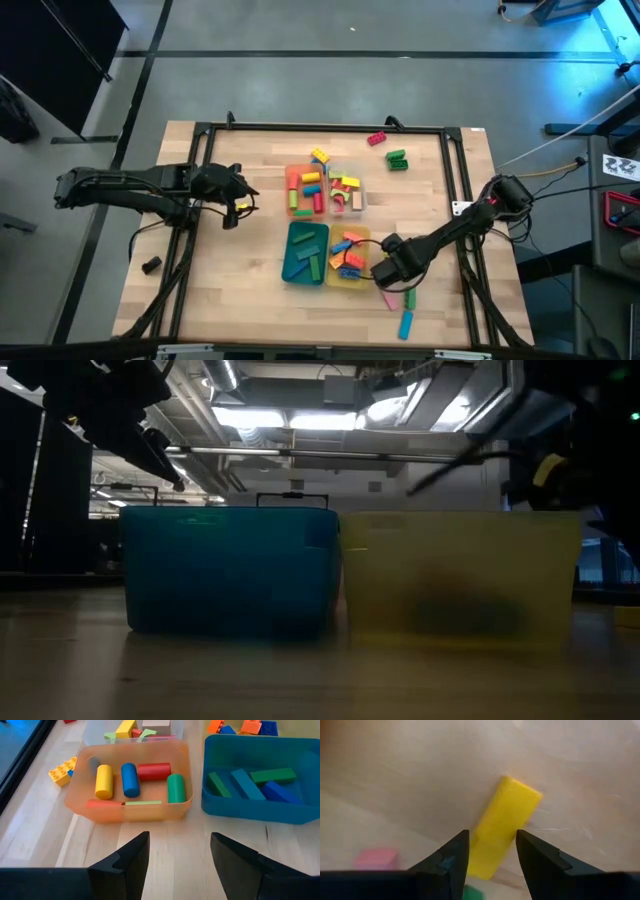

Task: Sort blocks by size
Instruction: Put the yellow rectangular block into the blue bin

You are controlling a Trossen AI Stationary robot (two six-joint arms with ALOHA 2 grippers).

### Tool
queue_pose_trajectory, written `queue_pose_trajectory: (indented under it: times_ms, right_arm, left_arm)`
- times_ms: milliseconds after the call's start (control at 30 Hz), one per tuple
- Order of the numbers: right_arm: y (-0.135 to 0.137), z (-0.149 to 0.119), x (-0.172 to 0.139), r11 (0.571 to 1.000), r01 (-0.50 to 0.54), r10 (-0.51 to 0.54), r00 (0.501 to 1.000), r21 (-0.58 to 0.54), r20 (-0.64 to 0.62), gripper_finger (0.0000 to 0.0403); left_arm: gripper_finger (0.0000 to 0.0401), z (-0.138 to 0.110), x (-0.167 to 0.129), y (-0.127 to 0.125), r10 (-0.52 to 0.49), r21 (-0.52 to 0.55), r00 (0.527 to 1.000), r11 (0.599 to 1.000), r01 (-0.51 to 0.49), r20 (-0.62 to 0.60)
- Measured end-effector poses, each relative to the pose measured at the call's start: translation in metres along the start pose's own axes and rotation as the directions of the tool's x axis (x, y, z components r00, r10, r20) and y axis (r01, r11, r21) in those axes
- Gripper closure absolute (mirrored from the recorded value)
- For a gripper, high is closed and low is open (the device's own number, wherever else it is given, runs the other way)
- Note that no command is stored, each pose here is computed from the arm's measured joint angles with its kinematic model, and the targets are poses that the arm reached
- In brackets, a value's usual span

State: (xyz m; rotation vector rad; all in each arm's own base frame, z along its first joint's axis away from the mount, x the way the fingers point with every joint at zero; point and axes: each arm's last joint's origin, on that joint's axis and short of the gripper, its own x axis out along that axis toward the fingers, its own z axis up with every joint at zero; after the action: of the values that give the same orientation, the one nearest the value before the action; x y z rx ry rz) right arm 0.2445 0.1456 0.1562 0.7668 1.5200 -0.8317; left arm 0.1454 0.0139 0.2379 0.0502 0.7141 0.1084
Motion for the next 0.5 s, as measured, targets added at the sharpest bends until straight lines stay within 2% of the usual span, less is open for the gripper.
queue_pose_trajectory:
  times_ms: [167,500]
  right_arm:
    - [-0.005,0.000,0.005,0.999,0.033,-0.033,0.999,0.002,-0.002,0.0240]
    - [-0.009,0.001,0.017,1.000,0.006,-0.006,1.000,0.000,-0.002,0.0240]
  left_arm:
    - [0.0207,0.000,0.000,0.000,0.000,-0.001,1.000,1.000,0.000,0.000]
    - [0.0207,0.000,0.000,0.000,0.000,-0.005,1.000,1.000,0.000,-0.001]
